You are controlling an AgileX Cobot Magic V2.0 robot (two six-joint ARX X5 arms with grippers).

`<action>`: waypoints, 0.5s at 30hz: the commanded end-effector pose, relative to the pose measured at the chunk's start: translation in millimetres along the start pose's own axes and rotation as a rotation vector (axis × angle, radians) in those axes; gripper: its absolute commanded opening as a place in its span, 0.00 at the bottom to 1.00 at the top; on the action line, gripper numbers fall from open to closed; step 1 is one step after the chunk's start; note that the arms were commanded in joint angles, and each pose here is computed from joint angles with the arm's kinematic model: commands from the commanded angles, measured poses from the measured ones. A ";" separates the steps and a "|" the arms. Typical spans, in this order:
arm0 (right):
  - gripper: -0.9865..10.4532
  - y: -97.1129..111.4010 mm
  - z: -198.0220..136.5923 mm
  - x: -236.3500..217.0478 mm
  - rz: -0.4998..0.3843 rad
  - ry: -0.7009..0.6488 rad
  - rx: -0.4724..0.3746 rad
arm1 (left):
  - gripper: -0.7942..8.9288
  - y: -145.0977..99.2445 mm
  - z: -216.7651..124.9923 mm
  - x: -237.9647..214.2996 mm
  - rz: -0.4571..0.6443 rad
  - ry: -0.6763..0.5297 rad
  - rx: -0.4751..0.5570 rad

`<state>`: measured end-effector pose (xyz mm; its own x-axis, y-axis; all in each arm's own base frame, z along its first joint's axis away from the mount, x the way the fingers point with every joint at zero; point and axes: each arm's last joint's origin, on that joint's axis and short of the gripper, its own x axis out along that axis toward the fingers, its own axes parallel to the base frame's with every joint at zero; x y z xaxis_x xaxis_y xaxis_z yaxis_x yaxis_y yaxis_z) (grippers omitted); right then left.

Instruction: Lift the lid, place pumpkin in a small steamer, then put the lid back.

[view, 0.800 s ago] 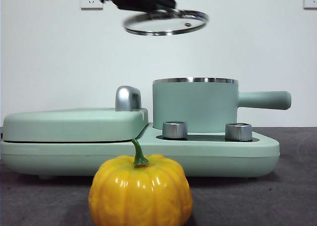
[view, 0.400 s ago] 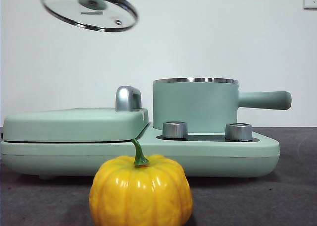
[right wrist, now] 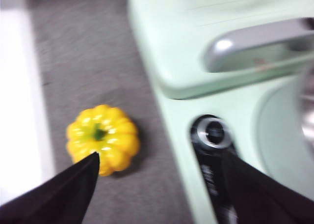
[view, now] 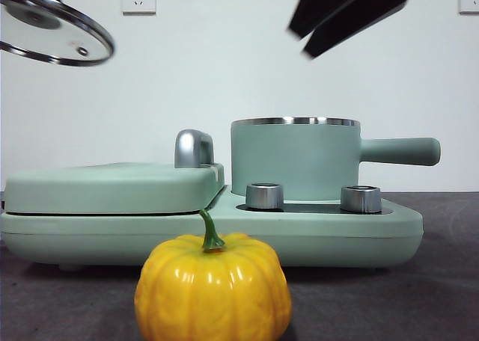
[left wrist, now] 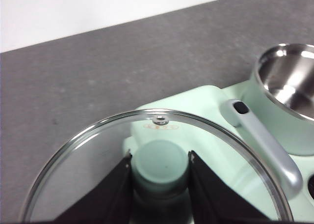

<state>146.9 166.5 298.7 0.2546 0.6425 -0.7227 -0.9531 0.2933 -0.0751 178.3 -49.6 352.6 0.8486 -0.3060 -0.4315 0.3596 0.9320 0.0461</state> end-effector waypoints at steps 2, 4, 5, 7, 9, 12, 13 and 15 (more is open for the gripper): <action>0.44 9.5 9.1 20.8 0.068 0.041 -0.050 | 0.09 5.2 9.2 -12.0 0.033 -0.080 -0.002; 0.45 15.1 9.9 33.5 0.102 0.078 -0.065 | 0.09 7.2 9.0 -13.3 0.044 -0.082 -0.011; 0.45 17.4 10.1 38.3 0.115 0.091 -0.071 | 0.09 7.9 8.7 -13.3 0.048 -0.080 -0.018; 0.46 22.4 10.5 47.5 0.141 0.117 -0.084 | 0.09 8.8 8.6 -13.4 0.052 -0.080 -0.033; 0.47 28.0 10.8 56.2 0.163 0.142 -0.099 | 0.09 8.9 8.7 -13.5 0.052 -0.082 -0.037; 0.47 34.9 10.6 66.9 0.167 0.181 -0.124 | 0.09 8.9 8.7 -13.4 0.052 -0.081 -0.037; 0.47 36.3 10.3 70.1 0.165 0.194 -0.131 | 0.09 8.9 8.7 -13.5 0.052 -0.081 -0.037; 0.47 39.4 9.8 76.8 0.171 0.213 -0.141 | 0.09 8.9 8.7 -13.5 0.052 -0.081 -0.037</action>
<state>130.9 227.2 246.0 0.0640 0.5021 -0.8624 -0.9945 0.1043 -0.0130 173.2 -38.7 358.3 0.8791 -0.2642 -0.3966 0.3029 0.9523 0.0371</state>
